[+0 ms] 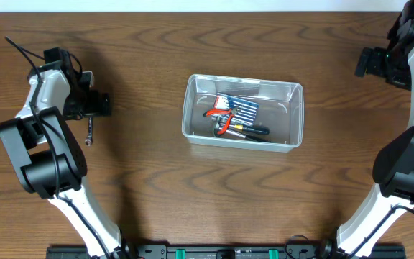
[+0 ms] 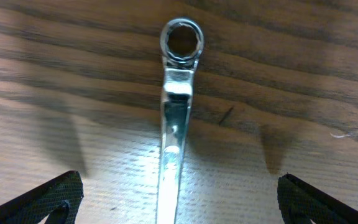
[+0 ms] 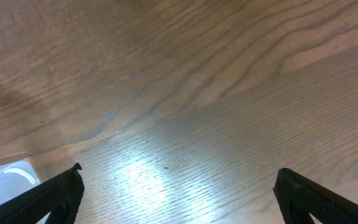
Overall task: Pack container
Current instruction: 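Lower the left gripper and close it on the wrench's ring end, then lift the wrench with the left gripper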
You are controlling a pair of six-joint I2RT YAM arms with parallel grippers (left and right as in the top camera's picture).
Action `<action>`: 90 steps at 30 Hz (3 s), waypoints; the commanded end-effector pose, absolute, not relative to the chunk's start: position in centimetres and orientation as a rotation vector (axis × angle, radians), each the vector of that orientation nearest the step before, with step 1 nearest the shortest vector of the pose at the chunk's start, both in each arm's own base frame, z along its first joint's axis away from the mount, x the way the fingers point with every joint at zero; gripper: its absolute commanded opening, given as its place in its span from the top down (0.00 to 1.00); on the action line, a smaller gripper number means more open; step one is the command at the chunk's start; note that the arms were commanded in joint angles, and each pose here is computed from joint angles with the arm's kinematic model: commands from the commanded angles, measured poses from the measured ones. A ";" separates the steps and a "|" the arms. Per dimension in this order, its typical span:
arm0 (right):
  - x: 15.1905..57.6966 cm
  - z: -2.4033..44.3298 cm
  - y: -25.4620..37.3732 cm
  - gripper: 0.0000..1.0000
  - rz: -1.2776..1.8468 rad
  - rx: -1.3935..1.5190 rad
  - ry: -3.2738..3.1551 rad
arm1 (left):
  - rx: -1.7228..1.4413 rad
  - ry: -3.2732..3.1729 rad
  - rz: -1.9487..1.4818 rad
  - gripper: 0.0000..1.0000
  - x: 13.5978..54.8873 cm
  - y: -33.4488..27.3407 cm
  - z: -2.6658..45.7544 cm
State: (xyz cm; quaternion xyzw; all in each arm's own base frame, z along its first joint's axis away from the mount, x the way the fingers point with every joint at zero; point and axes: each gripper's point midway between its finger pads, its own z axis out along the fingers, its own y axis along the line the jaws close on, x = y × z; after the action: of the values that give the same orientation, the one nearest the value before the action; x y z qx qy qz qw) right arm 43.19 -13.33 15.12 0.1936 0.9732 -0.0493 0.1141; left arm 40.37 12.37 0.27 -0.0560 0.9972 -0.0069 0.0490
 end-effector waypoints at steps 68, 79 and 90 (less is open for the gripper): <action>43.0 15.1 -13.6 0.01 -0.150 0.594 2.849 | -0.170 3.000 -0.042 0.67 41.6 12.4 -0.3; 43.0 15.1 -13.6 0.01 -0.150 0.594 2.849 | -0.172 3.007 -0.045 0.72 41.4 12.4 -0.4; 43.0 15.1 -13.6 0.01 -0.150 0.594 2.849 | -0.172 3.008 -0.045 0.81 41.4 12.4 -0.4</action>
State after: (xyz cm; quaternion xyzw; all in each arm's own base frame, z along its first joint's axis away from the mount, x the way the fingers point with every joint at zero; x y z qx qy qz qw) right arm 43.19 -13.33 15.12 0.1936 0.9732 -0.0493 0.1141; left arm 41.39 12.49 0.05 -0.0567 0.9960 -0.0083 0.0682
